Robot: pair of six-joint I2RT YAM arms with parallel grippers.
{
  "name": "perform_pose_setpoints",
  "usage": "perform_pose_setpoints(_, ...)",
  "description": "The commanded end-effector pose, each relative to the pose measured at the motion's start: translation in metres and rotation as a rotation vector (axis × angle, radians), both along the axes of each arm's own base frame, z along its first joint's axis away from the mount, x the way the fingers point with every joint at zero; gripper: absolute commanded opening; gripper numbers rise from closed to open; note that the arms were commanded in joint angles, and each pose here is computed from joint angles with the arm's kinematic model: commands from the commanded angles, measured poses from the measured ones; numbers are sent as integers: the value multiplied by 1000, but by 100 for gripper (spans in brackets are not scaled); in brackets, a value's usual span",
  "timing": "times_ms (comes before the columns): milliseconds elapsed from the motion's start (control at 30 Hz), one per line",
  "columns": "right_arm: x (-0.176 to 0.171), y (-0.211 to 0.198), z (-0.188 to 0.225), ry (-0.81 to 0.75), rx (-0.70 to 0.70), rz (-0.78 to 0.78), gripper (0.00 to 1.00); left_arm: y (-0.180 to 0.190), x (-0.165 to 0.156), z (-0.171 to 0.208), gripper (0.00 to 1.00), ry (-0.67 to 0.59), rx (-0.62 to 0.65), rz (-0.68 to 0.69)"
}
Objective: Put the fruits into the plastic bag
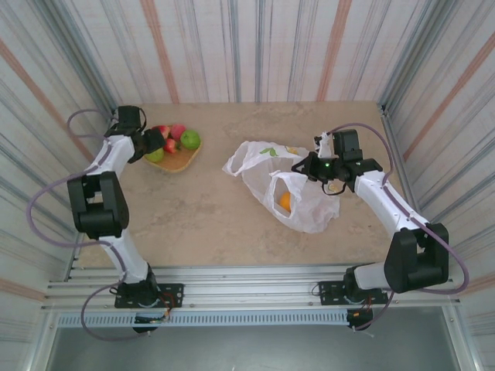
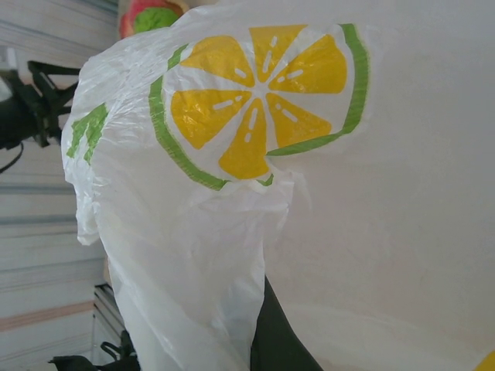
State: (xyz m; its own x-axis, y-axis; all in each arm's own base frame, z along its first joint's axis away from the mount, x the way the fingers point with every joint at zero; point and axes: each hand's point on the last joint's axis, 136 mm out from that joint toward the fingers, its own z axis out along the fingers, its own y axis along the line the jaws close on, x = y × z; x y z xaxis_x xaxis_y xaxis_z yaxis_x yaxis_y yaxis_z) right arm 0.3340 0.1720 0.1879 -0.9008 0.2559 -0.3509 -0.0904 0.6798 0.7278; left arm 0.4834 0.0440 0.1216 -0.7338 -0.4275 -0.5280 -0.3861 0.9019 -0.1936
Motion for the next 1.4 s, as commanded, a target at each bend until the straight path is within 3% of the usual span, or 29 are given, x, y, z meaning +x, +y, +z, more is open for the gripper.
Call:
perform_pose_setpoints(0,1,5,3,-26,-1,35,0,9,4,-8,96,59,37,-15)
perform_pose_setpoints(367,-2,4,4,-23,-3,32,0,9,19,-45,87,135,31,-30)
perform_pose_setpoints(933,-7,2,2,-19,-8,26,0,10,21,-63,73,166,18,-33)
perform_pose_setpoints(1033,-8,2,3,-22,-9,25,0,12,19,-56,69,155,18,-24)
perform_pose_setpoints(1233,-7,1,8,-34,-13,19,0,9,7,-1,64,25,2,7)
perform_pose_setpoints(1367,-7,0,9,-39,-16,17,0,-9,-17,37,62,-87,-95,4)
